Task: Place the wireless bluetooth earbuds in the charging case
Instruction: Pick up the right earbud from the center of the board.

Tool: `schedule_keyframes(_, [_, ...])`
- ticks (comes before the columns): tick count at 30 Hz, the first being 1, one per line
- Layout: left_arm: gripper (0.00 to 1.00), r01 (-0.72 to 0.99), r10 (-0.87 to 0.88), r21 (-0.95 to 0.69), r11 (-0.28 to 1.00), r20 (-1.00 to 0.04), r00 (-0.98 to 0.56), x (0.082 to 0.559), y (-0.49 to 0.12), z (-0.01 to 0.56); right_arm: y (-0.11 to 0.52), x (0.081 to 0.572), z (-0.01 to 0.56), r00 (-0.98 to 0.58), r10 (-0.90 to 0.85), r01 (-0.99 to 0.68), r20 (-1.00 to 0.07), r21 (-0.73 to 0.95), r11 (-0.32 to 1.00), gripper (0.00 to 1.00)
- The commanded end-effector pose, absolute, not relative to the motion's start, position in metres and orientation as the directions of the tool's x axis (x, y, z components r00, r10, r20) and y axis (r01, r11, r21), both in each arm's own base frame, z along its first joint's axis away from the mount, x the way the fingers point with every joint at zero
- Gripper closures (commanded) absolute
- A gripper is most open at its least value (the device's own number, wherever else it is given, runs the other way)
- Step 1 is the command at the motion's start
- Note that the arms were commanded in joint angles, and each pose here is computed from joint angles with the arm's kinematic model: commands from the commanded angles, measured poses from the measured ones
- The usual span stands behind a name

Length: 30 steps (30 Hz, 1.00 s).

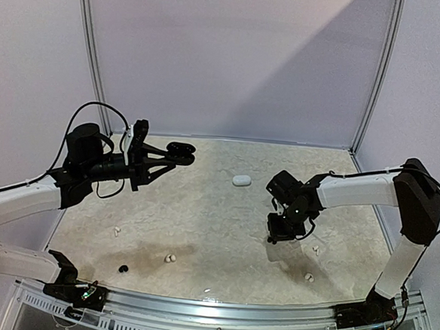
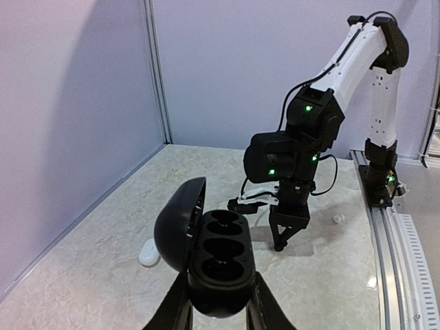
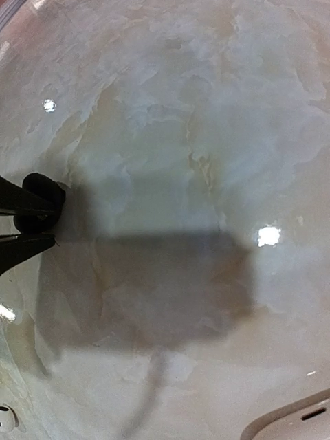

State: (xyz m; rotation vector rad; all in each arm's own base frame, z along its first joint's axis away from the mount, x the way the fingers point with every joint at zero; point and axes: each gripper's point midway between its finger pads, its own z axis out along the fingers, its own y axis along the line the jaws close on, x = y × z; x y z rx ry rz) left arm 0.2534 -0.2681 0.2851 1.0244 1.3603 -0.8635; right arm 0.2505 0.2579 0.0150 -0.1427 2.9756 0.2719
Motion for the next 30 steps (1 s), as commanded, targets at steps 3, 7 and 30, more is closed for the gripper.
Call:
schedule_keyframes(3, [1.00,0.940,0.092,0.086,0.329,-0.994,0.059,0.247,-0.269,0.285,0.258,0.215,-0.010,-0.991,-0.137,-0.136,0.001,0.112,0.984,0.94])
schedule_keyframes(7, [1.00,0.940,0.097,0.090,0.330,-0.993,0.061,0.247,-0.269,0.284,0.260,0.218,-0.004,-0.989,-0.150,-0.151,-0.015,0.109,0.983,0.99])
schedule_keyframes(30, [1.00,0.929,0.091,0.094,0.357,-0.994,0.065,0.250,-0.268,0.284,0.277,0.265,0.078,-0.901,-0.227,-0.259,-0.370,0.038,0.965,1.00])
